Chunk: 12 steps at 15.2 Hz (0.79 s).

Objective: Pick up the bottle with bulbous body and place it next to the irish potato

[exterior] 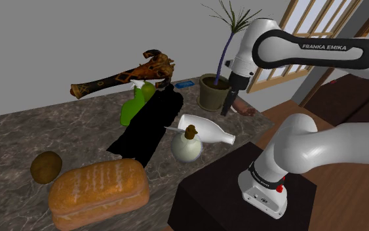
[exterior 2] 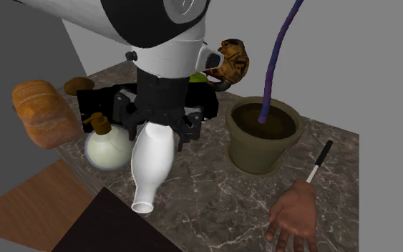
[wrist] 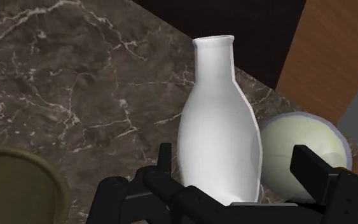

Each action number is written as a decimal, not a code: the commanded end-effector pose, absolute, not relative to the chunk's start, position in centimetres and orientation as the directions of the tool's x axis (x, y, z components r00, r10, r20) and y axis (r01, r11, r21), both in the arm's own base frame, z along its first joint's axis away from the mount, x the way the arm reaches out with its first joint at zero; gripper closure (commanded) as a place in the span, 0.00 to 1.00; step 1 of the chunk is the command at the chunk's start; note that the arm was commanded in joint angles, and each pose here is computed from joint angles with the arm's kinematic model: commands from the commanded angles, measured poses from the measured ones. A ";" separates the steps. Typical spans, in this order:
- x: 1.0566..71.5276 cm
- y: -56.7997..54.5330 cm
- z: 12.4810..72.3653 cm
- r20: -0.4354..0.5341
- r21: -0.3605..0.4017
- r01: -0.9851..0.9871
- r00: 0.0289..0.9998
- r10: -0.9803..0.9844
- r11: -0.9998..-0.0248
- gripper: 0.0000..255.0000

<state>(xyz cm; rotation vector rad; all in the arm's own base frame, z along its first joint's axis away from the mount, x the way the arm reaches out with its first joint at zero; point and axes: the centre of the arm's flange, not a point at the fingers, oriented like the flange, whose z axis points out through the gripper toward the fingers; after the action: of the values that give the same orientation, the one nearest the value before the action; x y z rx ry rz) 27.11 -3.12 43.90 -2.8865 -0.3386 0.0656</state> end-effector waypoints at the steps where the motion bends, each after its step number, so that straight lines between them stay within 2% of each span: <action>1: 26.2 -3.2 41.4 -0.041 -0.264 0.261 0.959 0.281 -0.929 0.00; 5: 24.5 -3.3 36.9 -0.083 -0.318 0.325 0.926 0.368 -0.890 0.00; 12: 23.8 -2.3 33.4 -0.083 -0.318 0.325 0.926 0.368 -0.890 0.00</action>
<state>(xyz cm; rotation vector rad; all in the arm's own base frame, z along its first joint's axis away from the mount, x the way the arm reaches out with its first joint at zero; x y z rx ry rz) 23.99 -2.45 34.00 -2.7840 -0.5130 0.2040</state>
